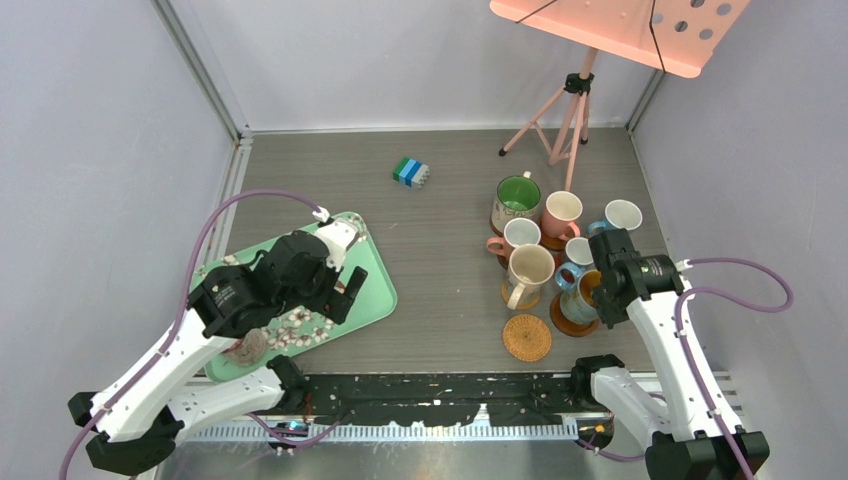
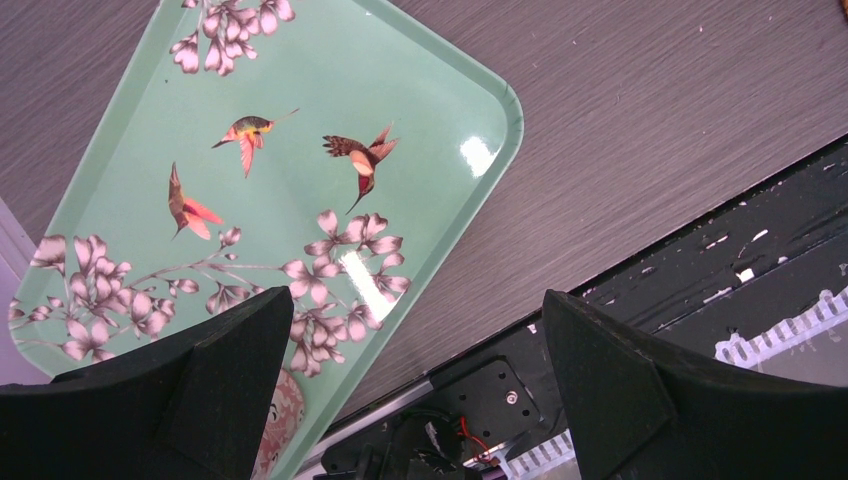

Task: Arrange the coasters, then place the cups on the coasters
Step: Place the cup on the coaster.

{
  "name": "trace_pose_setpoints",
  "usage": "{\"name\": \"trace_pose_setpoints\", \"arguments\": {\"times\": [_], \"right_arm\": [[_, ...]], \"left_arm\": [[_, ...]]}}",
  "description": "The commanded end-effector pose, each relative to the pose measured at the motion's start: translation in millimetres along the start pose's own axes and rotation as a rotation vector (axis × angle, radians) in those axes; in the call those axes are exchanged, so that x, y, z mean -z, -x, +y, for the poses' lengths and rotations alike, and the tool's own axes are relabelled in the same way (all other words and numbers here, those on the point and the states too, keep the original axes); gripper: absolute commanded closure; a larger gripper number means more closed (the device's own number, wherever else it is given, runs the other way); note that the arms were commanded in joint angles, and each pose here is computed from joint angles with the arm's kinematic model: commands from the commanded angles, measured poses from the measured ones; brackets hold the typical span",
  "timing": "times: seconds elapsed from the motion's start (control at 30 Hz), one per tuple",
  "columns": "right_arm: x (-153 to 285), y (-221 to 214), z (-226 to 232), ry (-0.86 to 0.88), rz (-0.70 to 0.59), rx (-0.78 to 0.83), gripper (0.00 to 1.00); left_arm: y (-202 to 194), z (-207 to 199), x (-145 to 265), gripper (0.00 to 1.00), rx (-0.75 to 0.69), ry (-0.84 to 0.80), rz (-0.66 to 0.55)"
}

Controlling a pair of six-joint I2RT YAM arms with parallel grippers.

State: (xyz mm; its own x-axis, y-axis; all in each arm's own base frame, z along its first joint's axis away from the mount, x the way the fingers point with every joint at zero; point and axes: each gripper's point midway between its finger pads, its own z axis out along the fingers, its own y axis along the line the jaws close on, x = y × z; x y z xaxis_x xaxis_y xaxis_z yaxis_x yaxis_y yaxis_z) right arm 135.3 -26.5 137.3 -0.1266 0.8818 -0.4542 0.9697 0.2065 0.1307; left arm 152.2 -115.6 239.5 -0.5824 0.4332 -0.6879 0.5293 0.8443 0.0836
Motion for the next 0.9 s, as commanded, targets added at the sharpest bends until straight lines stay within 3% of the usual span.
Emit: {"name": "trace_pose_setpoints", "arguments": {"times": [0.0, 0.87], "right_arm": [[-1, 12, 20, 0.083, -0.057, -0.085, 0.95], [-21, 2, 18, 0.023, -0.051, -0.008, 0.95]], "left_arm": [[-1, 2, 2, 0.01, 0.003, 0.008, -0.007], [-8, 1, -4, 0.01, -0.001, 0.011, 0.026]]}}
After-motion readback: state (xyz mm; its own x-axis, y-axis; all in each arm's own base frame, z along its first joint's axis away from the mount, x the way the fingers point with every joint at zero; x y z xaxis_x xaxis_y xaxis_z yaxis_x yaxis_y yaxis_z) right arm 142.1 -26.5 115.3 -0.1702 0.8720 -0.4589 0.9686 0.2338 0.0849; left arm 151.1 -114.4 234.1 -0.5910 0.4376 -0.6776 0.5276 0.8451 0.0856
